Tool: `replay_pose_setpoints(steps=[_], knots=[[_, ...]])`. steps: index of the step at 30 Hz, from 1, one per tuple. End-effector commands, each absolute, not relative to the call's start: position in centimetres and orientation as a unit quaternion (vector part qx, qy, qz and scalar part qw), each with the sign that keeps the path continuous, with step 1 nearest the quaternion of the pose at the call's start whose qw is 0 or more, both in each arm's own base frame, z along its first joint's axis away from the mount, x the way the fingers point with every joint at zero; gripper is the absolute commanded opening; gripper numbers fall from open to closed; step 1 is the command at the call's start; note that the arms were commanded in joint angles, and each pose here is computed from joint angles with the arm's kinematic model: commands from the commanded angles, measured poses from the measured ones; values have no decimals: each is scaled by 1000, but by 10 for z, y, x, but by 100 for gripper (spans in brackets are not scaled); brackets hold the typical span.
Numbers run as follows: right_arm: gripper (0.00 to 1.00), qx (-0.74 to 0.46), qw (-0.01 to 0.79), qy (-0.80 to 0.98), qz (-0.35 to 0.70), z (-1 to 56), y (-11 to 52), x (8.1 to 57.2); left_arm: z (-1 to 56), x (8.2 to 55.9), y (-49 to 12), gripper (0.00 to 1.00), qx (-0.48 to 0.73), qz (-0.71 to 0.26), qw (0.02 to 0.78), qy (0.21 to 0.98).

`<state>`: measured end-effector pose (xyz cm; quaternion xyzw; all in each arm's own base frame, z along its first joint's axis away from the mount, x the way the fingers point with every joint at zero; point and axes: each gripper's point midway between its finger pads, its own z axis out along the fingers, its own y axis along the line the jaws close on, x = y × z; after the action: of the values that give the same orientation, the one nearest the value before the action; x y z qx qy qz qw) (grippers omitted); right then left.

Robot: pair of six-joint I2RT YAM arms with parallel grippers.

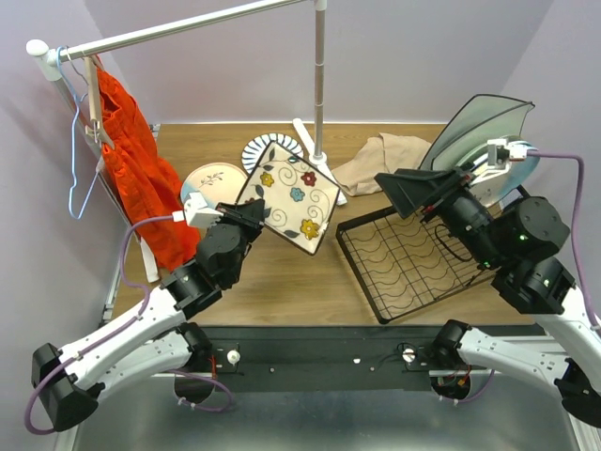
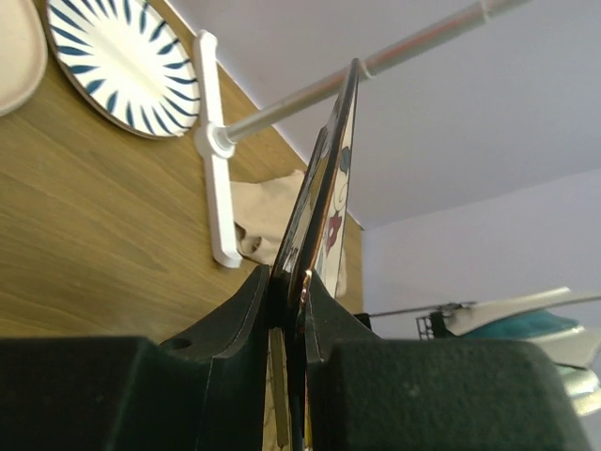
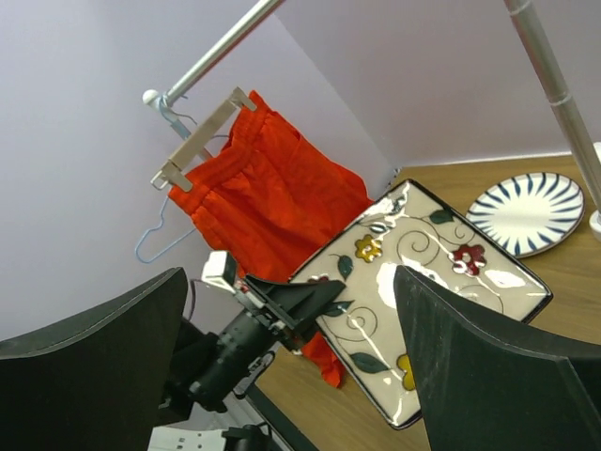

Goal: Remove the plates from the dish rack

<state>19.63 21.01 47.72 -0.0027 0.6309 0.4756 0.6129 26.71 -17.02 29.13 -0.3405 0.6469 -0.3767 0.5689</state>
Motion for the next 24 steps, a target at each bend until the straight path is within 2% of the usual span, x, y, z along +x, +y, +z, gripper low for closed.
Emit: replay_pose_setpoints(steps=[1, 24], knots=[[99, 4, 631, 611, 478, 490, 199, 192, 342, 283, -160, 0, -405, -462, 569, 547], [99, 10, 651, 591, 476, 498, 177, 179, 243, 330, -164, 0, -419, -418, 522, 614]])
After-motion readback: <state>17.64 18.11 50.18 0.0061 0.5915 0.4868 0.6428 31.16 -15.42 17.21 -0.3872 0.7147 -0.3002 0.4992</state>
